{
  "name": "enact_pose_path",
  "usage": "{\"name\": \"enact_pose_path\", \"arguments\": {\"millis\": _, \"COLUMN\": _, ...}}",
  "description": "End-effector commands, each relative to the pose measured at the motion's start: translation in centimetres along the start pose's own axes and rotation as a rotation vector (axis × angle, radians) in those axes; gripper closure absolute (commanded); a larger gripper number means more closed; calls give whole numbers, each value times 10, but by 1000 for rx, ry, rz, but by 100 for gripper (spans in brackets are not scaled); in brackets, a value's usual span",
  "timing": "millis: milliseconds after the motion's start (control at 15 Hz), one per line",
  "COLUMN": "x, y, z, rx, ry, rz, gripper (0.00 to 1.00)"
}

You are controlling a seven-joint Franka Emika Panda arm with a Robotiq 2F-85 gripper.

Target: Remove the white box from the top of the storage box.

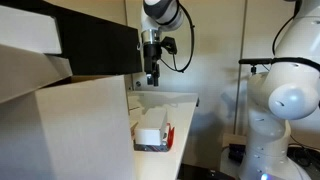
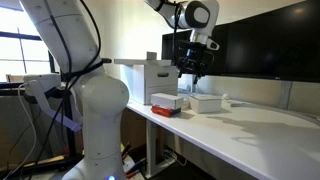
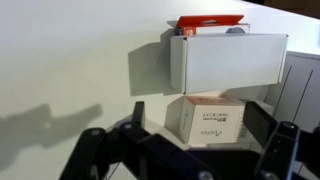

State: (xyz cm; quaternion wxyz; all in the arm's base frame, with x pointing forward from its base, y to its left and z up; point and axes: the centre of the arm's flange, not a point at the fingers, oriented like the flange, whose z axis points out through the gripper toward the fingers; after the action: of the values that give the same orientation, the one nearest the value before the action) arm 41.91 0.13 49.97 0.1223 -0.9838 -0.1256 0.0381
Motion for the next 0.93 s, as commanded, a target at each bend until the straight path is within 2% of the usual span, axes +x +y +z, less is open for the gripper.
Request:
{"name": "enact_pose_path", "arguments": {"millis": 0, "x": 0, "y": 0, "z": 0, "rx": 0, "ry": 0, "rz": 0, "gripper": 0}}
{"name": "enact_pose_path", "arguments": {"millis": 600, "x": 0, "y": 0, "z": 0, "rx": 0, "ry": 0, "rz": 0, "gripper": 0}}
{"name": "enact_pose_path", "arguments": {"millis": 733, "x": 5, "y": 14, "z": -7, "rx": -28, "ry": 11, "rz": 79, "gripper": 0}}
{"name": "enact_pose_path", "arguments": {"millis": 867, "x": 6, "y": 26, "z": -13, "rx": -57, "ry": 14, "rz": 98, "gripper": 0}}
